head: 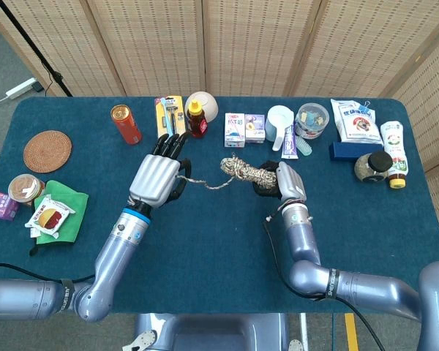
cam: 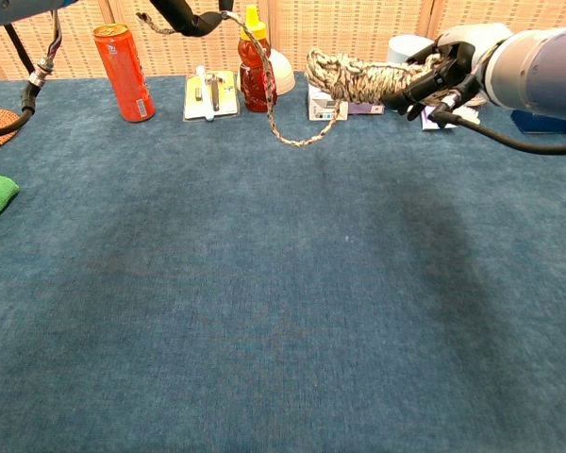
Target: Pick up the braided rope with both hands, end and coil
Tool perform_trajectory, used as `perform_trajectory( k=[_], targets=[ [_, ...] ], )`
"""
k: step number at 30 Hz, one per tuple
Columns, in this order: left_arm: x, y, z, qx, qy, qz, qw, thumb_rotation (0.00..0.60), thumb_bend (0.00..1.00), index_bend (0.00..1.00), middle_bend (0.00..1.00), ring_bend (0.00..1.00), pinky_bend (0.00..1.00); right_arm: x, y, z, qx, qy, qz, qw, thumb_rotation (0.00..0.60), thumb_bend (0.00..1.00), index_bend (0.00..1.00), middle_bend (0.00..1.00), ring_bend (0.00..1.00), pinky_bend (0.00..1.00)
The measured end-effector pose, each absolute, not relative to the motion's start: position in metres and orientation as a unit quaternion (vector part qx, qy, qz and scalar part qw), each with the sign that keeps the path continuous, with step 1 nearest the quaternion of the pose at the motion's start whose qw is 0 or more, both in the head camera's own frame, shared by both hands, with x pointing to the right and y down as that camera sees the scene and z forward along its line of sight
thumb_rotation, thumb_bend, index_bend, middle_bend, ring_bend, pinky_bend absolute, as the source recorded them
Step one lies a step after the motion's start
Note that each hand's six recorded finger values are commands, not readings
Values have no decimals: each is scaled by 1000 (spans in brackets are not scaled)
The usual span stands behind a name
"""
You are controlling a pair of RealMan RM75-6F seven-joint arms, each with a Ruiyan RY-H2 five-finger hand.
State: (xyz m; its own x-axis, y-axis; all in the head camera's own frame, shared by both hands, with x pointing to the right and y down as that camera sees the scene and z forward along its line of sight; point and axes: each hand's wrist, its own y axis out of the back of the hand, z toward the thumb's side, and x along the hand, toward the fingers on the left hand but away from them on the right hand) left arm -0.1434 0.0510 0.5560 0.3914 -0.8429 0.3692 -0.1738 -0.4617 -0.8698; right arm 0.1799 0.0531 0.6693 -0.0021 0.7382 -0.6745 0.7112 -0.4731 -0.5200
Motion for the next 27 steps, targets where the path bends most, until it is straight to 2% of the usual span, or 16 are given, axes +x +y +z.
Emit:
perform_trajectory(
  k=[5,18,27],
  targets=[
    [-133,55,540,-745,344,-416,392,600,437,577,0,0,0,176,54,677,-697,-508,505,23,600,698,673,614,477,704],
    [-97,52,512,-779,376,-377,332,600,436,577,0,0,0,157,67,687,-705,-471,524,78,600,704,672,619,480,704],
    [-69,42,492,-781,411,-356,306,600,437,577,0,0,0,147,80,692,-721,-446,523,86,600,704,672,619,480,704]
  ],
)
